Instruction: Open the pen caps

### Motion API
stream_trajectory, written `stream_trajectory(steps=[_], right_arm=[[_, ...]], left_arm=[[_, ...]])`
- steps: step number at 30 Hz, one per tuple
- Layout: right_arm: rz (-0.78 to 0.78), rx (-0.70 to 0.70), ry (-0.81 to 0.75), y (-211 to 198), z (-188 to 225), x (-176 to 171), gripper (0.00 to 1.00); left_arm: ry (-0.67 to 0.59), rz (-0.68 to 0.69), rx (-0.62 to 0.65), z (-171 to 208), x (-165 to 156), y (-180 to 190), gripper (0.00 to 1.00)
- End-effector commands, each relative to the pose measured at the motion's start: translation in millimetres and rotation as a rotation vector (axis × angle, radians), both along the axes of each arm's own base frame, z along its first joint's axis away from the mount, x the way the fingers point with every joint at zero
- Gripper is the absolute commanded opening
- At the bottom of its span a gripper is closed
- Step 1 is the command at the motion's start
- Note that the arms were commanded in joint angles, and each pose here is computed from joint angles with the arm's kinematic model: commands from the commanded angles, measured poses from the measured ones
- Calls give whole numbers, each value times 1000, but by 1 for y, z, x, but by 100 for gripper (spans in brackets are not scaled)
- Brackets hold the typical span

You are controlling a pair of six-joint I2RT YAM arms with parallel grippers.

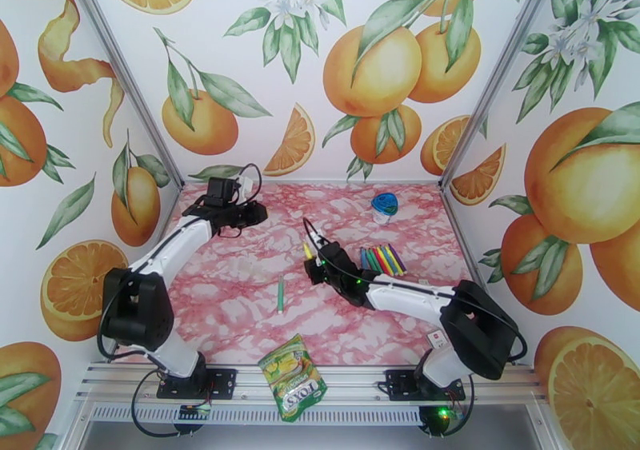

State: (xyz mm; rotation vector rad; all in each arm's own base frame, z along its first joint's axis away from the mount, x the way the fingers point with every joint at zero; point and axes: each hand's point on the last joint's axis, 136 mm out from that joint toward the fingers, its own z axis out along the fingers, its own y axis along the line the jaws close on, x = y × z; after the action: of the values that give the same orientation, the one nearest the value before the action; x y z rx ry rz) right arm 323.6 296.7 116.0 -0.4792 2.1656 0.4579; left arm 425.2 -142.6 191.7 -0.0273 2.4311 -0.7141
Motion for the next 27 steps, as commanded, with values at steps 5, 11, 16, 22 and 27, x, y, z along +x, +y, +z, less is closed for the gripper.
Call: stream_trajectory(steps=[5,11,16,22,27], right_arm=[[-179,-47,43,-44,-4,22,3],[-269,-99,88,-73,-16,33,3],[-301,-130,107,-87,-24,39,5],[-371,-159,159,-105,-41,48,5],[-422,-185,201,-119,-56,51,4]], left_arm=[[104,123,428,-28,-32,80,0],[161,212,595,-47,-44,119,0],[215,247,655,-64,-52,138,0],[276,271,654,-86,-57,151,0],[325,267,636,-104,-61,155,0]])
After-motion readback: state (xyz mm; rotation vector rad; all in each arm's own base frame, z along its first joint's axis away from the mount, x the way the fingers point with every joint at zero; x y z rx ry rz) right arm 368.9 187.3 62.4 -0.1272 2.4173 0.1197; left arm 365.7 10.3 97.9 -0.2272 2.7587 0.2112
